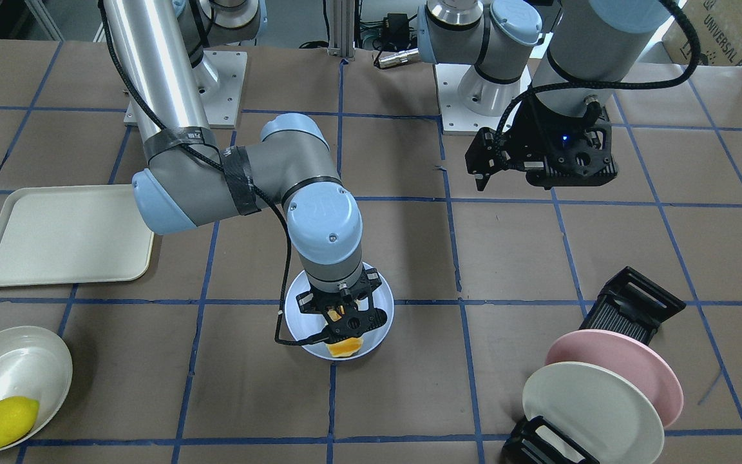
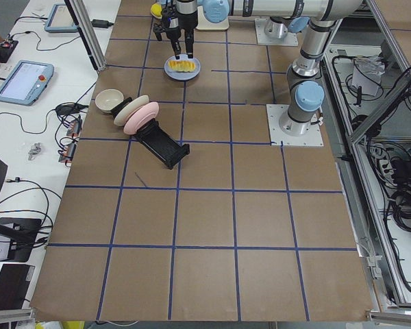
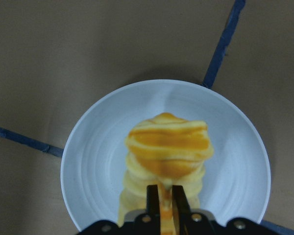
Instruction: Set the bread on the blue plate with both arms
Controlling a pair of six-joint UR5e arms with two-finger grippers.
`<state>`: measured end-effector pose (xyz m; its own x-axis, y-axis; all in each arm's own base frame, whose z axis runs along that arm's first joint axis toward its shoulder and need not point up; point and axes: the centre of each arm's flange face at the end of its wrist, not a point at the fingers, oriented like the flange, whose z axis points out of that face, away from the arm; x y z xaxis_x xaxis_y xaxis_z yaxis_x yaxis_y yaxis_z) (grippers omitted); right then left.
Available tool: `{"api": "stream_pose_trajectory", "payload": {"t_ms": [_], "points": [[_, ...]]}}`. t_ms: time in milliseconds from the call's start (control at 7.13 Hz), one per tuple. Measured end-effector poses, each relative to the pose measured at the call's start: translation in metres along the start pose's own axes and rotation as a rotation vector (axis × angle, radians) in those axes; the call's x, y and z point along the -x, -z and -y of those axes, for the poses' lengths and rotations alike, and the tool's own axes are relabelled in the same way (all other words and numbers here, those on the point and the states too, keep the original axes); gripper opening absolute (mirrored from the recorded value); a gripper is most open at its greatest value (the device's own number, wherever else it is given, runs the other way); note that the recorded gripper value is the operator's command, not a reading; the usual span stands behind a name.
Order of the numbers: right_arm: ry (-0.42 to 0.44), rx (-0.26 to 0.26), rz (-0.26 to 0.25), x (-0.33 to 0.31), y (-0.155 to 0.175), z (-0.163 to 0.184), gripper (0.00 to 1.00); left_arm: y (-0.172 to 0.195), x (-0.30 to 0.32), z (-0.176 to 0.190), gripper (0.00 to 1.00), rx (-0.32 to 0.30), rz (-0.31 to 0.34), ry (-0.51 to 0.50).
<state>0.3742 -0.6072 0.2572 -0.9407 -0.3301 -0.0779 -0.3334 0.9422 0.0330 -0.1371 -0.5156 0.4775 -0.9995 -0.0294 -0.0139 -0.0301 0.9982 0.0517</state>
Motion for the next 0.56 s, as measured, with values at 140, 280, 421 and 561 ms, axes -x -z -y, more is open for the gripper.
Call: {"api": "stream_pose_trajectory", "payload": {"t_ms": [140, 280, 421, 561], "points": [[-0.005, 0.001, 0.000, -0.003, -0.003, 0.002, 1.00, 0.000, 0.000, -0.001, 1.00, 0.004, -0.001, 0.001], [-0.011, -0.006, -0.001, -0.008, 0.003, 0.004, 1.00, 0.000, 0.000, -0.002, 1.00, 0.006, -0.002, 0.001], [-0.015, -0.025, -0.003, -0.016, 0.019, 0.002, 1.00, -0.001, 0.000, -0.002, 1.00, 0.007, -0.003, 0.001], [0.002, -0.056, -0.005, -0.034, 0.045, -0.002, 0.99, 0.000, 0.000, -0.002, 1.00, 0.007, -0.003, 0.002]]}}
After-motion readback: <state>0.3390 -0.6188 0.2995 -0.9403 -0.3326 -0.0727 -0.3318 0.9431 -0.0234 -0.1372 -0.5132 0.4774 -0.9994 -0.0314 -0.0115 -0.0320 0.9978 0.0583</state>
